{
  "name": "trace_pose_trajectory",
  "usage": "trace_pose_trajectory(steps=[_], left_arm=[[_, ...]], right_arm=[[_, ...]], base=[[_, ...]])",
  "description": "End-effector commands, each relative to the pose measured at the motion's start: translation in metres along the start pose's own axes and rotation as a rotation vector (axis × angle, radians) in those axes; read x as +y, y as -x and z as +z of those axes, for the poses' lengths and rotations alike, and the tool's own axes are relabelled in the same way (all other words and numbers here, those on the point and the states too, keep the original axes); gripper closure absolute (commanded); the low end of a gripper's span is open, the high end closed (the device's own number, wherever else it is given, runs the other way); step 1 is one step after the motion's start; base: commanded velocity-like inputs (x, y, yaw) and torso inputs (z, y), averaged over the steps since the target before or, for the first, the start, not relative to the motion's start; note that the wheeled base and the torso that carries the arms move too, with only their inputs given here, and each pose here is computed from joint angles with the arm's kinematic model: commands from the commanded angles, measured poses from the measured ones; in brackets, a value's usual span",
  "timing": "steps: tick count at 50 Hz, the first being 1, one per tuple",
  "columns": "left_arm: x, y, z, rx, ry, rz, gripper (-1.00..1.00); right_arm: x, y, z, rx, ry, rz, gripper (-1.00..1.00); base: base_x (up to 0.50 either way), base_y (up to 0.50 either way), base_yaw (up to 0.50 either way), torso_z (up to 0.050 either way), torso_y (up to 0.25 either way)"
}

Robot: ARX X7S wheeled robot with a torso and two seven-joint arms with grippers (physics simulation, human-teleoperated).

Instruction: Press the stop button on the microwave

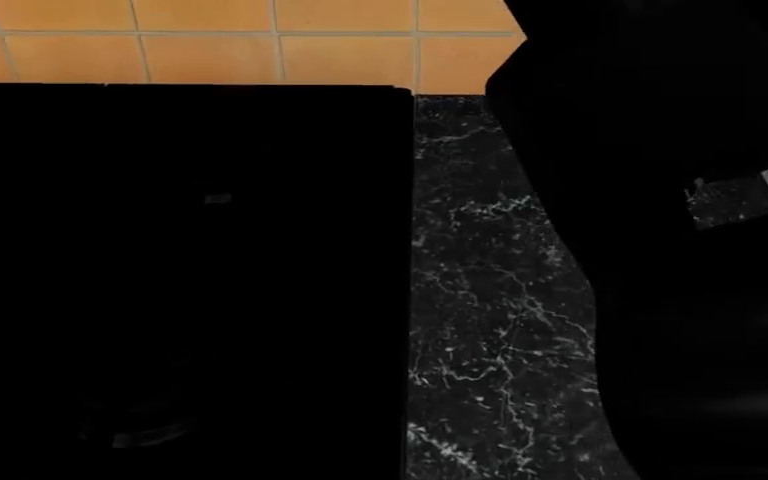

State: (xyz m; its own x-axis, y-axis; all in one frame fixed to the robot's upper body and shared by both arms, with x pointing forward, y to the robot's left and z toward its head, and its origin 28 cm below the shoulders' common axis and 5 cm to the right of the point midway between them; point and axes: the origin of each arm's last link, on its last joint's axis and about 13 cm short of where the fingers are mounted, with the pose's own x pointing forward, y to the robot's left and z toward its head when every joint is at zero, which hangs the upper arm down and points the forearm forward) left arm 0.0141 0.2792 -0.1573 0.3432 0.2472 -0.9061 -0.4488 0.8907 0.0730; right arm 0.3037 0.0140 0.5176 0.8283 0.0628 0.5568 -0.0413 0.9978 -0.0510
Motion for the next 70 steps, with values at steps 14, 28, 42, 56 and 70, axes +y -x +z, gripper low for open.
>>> trace_pose_trajectory(steps=[14, 28, 42, 56, 70], left_arm=[[0.000, 0.000, 0.000, -0.001, 0.000, 0.001, -1.00], [0.000, 0.000, 0.000, -0.001, 0.000, 0.001, -1.00], [0.000, 0.000, 0.000, -0.001, 0.000, 0.001, -1.00], [0.000, 0.000, 0.000, -0.001, 0.000, 0.001, -1.00], [0.000, 0.000, 0.000, -0.001, 0.000, 0.001, -1.00]], right_arm=[[0.004, 0.003, 0.001, -0.010, 0.006, 0.021, -1.00], [0.004, 0.003, 0.005, -0.028, 0.009, 0.020, -1.00], [0.007, 0.009, 0.031, -0.099, 0.018, 0.022, -1.00], [0.004, 0.007, 0.027, -0.112, 0.039, -0.011, -1.00], [0.004, 0.007, 0.021, -0.117, 0.029, -0.005, -1.00]], base=[[0.00, 0.00, 0.00, 0.050, 0.085], [0.18, -0.10, 0.00, 0.050, 0.085], [0.00, 0.00, 0.00, 0.050, 0.084], [0.00, 0.08, 0.00, 0.050, 0.085], [0.00, 0.10, 0.00, 0.050, 0.085]])
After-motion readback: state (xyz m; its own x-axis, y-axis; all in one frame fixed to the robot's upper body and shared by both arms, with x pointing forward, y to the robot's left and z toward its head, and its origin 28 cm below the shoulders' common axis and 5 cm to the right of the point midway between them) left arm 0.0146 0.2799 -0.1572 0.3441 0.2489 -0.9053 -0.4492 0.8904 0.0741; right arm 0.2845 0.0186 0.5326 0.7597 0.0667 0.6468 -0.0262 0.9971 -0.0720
